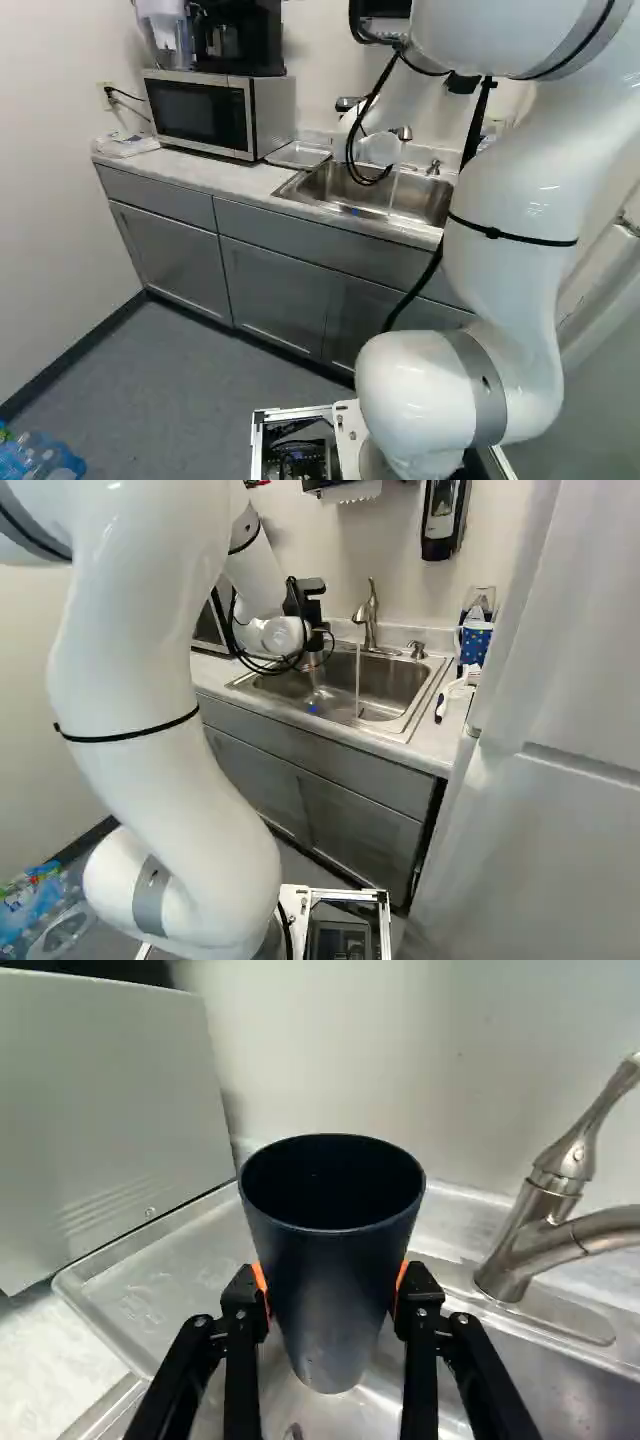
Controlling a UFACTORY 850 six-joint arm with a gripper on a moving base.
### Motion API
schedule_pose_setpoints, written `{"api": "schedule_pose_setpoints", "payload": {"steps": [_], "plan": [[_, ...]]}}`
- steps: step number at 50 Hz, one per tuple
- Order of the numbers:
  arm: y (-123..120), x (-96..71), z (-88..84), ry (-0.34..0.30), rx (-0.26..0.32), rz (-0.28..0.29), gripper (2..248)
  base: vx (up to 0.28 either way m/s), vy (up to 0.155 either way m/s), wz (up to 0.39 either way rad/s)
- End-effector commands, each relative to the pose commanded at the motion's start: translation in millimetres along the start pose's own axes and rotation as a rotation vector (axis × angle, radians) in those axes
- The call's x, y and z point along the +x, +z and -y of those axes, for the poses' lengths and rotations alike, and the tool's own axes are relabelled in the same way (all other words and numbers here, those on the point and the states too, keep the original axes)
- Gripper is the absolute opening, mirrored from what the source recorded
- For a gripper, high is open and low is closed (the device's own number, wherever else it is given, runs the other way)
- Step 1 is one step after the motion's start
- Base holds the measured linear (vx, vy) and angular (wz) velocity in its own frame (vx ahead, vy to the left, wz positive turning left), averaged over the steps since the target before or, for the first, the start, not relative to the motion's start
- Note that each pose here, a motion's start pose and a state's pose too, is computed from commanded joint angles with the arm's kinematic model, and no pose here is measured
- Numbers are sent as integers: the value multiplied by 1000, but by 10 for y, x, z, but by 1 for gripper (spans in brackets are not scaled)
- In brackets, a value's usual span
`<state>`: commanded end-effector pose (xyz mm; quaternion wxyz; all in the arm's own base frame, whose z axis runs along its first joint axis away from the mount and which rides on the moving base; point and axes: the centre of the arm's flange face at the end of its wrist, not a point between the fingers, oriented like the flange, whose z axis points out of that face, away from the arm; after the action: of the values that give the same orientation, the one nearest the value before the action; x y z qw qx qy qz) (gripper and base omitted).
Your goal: Rinse the cup and place it in the tray
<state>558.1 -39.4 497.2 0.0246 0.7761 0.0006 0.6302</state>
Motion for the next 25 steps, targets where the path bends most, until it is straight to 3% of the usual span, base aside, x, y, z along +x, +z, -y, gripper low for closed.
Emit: {"api": "schedule_pose_setpoints", "payload": {"steps": [25], "plan": [[-324, -338, -238, 70, -87, 63, 126, 0, 0, 0]]}}
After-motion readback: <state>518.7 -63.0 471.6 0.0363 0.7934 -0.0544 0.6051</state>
